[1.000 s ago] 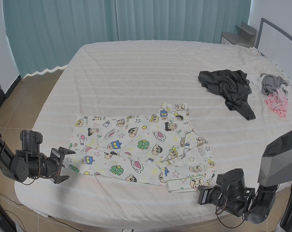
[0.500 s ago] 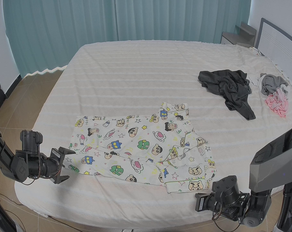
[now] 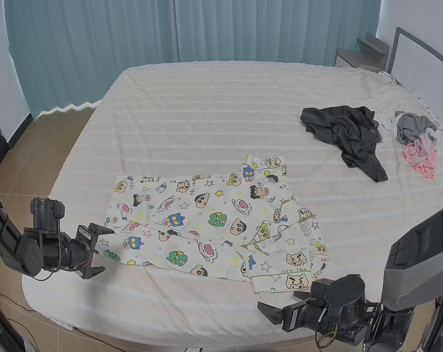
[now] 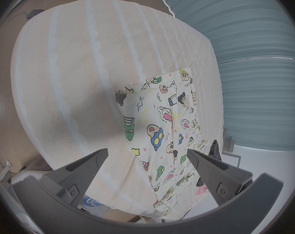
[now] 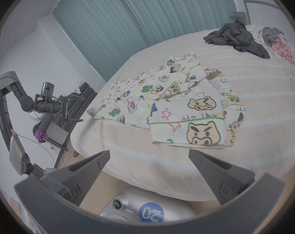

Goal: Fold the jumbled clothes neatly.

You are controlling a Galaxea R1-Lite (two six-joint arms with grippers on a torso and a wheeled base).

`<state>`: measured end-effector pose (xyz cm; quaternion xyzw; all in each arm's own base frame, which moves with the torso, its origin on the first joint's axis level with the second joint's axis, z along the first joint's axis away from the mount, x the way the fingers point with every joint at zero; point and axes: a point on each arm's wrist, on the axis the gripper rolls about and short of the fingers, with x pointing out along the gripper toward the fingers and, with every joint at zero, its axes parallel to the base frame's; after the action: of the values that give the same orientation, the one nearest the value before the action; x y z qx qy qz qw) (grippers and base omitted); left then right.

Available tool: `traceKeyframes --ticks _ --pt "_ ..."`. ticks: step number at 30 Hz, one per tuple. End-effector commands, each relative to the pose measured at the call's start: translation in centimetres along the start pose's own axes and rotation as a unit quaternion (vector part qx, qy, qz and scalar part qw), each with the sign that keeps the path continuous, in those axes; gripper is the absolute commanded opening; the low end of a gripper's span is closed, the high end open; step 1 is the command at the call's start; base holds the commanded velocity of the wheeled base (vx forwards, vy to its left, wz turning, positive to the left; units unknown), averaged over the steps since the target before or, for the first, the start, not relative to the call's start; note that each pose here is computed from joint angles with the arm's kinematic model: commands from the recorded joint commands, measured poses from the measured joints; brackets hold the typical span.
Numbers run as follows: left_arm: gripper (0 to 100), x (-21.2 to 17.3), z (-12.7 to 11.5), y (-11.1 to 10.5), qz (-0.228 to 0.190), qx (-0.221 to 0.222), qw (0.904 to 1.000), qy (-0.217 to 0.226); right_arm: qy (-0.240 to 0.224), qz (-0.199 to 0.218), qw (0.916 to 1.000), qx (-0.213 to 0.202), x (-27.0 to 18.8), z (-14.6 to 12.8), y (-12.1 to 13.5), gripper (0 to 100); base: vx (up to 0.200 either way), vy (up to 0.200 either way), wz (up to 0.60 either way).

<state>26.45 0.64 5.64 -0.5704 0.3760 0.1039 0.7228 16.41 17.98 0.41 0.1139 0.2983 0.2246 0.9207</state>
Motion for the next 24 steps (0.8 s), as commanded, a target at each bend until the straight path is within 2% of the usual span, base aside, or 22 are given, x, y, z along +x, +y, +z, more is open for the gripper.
traceKeyframes --ticks 1,5,7,8,12,24 --pt "100 0.1 0.0 0.0 0.001 0.001 1.0000 0.000 -0.042 0.037 0.9984 0.010 2.9 2.0 2.0 100 0.000 0.000 0.00" --pt "100 0.1 -0.1 0.0 0.001 0.001 1.0000 0.001 -0.037 0.019 0.9990 0.018 6.7 4.4 2.9 100 0.000 0.000 0.00" --pt "100 0.1 -0.1 0.0 0.000 0.001 1.0000 0.001 -0.039 0.025 0.9987 0.023 7.3 5.1 3.3 100 0.000 0.000 0.00" --pt "100 0.1 -0.3 -0.1 0.000 0.004 1.0000 0.003 -0.036 0.044 0.9979 0.031 8.0 5.8 4.0 100 0.000 0.000 0.00" --pt "100 0.3 -0.5 -0.2 0.008 0.008 0.9999 -0.008 -0.018 0.061 0.9972 0.040 9.6 5.6 4.4 100 0.000 0.000 0.00" --pt "100 0.4 -0.9 -0.2 0.010 0.013 0.9998 -0.007 -0.003 0.054 0.9978 0.039 11.9 4.7 4.5 100 0.000 0.000 0.00"
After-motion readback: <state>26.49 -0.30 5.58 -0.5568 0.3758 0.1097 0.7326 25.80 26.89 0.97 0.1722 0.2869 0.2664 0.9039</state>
